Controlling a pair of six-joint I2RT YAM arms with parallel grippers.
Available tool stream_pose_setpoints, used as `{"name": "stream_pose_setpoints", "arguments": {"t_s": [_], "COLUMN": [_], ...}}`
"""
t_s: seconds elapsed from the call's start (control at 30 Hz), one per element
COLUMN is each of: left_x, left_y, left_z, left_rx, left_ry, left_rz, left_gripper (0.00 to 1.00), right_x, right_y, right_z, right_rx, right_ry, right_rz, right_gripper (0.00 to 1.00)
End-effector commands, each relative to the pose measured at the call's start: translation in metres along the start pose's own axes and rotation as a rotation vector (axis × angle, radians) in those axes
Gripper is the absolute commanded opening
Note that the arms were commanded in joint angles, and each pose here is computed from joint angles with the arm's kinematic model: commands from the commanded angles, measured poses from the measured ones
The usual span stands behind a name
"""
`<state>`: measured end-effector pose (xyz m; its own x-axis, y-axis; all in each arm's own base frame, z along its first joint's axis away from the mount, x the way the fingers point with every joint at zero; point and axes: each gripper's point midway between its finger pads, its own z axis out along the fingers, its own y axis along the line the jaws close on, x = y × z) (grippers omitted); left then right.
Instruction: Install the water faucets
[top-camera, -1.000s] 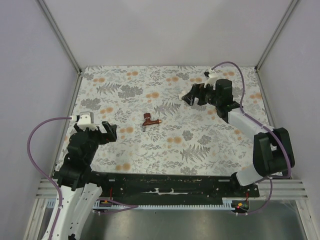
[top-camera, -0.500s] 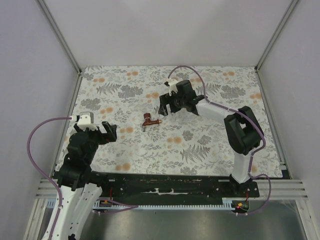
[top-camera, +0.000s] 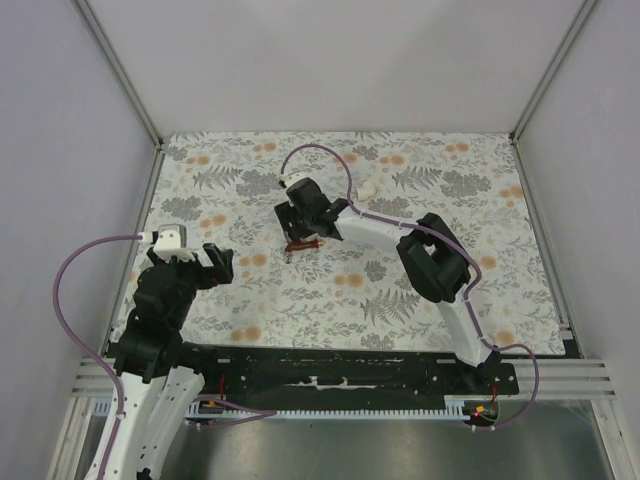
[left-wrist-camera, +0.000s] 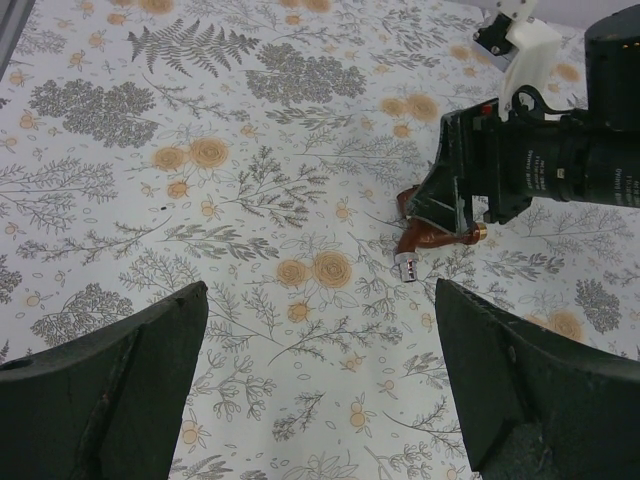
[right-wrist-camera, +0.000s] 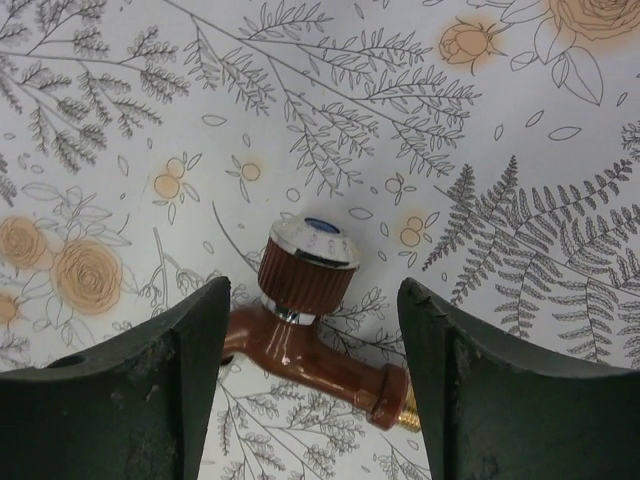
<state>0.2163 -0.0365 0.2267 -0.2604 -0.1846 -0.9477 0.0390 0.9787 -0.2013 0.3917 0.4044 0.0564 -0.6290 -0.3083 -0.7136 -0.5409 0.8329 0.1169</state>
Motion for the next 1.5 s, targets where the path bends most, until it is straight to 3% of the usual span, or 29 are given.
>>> {"name": "stream_pose_setpoints", "arguments": {"t_s": [0.0, 0.17, 0.33, 0.47, 0.6, 0.83, 1.07, 1.2, 1.47], "left_x": [-0.015, -0.014, -0.007, 0.004, 0.008, 0.009, 0.006, 0.014, 0.032], "left_y": [-0.005, -0.014, -0.053, -0.086, -0.106, -0.130, -0.154, -0.185, -0.210], "left_z": [-0.004, -0.004, 0.000, 0.001, 0.000, -0.003, -0.009, -0.015, 0.005], "left_rx": [0.024, 0.073, 0.282, 0.461, 0.578, 0.732, 0.838, 0.906, 0.830], "left_ry": [-0.051, -0.043, 0.010, 0.076, 0.124, 0.119, 0.089, 0.121, 0.163], "left_rz": [-0.002, -0.030, -0.054, -0.105, -0.141, -0.240, -0.290, -0.259, -0.186], "left_gripper": [0.98, 0.99, 0.99, 0.99, 0.97, 0.95, 0.94, 0.92, 0.88], "right_x": [-0.004, 0.000, 0.001, -0.014, -0.043, -0.067, -0.069, -0.066, -0.058], "right_y": [-0.016, -0.010, 0.001, 0.005, 0.013, 0.019, 0.028, 0.027, 0.023], "right_z": [0.013, 0.018, 0.010, -0.018, -0.074, -0.168, -0.229, -0.242, -0.252], "right_rx": [0.122, 0.124, 0.054, 0.001, -0.076, -0.193, -0.312, -0.326, -0.326], "right_ry": [0.028, 0.050, 0.049, -0.033, -0.167, -0.395, -0.532, -0.560, -0.570], "right_rz": [0.047, 0.032, 0.008, 0.000, -0.013, 0.043, 0.101, 0.118, 0.134], "right_gripper": [0.74, 0.64, 0.36, 0.26, 0.17, 0.09, 0.05, 0.05, 0.05]}}
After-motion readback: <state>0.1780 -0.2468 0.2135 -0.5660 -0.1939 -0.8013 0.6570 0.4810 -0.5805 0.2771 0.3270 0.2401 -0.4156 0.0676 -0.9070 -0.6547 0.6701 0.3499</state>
